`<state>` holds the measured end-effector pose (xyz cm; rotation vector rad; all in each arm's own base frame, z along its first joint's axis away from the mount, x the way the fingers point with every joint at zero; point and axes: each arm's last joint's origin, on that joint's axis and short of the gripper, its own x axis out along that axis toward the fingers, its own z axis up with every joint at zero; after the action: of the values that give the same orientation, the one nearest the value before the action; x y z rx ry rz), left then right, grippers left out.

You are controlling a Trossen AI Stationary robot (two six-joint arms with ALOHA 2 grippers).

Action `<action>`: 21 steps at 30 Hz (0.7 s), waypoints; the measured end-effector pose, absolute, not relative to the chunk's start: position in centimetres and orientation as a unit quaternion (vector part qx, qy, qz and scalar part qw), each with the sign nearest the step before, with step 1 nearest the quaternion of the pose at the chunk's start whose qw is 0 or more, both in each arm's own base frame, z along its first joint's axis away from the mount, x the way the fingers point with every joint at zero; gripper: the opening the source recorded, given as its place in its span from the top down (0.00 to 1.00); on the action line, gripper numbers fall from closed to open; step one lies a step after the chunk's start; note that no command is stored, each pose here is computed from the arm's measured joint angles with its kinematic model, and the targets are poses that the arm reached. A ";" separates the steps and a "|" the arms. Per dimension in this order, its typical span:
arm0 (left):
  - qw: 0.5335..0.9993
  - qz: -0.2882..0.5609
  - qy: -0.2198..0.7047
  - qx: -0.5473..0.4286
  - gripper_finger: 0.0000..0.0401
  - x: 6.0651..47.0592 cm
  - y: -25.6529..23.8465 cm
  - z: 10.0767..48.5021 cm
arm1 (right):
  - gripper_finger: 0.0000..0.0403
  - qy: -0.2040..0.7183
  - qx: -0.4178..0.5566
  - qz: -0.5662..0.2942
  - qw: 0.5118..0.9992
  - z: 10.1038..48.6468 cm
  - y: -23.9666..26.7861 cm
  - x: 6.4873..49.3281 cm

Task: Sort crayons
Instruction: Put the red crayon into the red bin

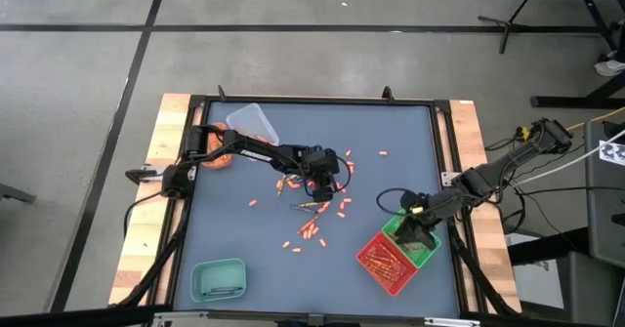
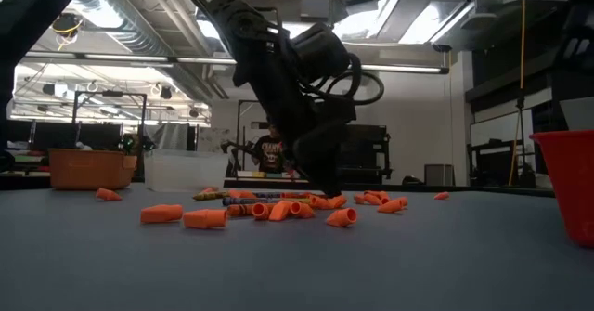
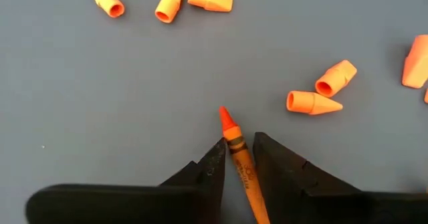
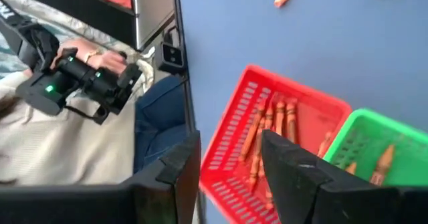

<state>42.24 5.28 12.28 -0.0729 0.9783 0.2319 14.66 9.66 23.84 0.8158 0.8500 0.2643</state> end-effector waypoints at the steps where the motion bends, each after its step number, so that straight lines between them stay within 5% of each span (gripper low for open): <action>1: 0.875 0.110 0.470 -0.036 0.83 42.2 5.3 12.3 | 0.62 0.396 0.378 0.122 0.828 23.8 9.6 14.7; 21: 0.871 0.107 0.479 -0.039 0.98 42.2 5.1 11.9 | 0.62 0.327 0.284 0.057 0.900 23.9 9.0 15.0</action>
<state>42.18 5.12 11.89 -0.0816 1.0006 0.2246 15.04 9.02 23.86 0.5874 0.6760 0.1185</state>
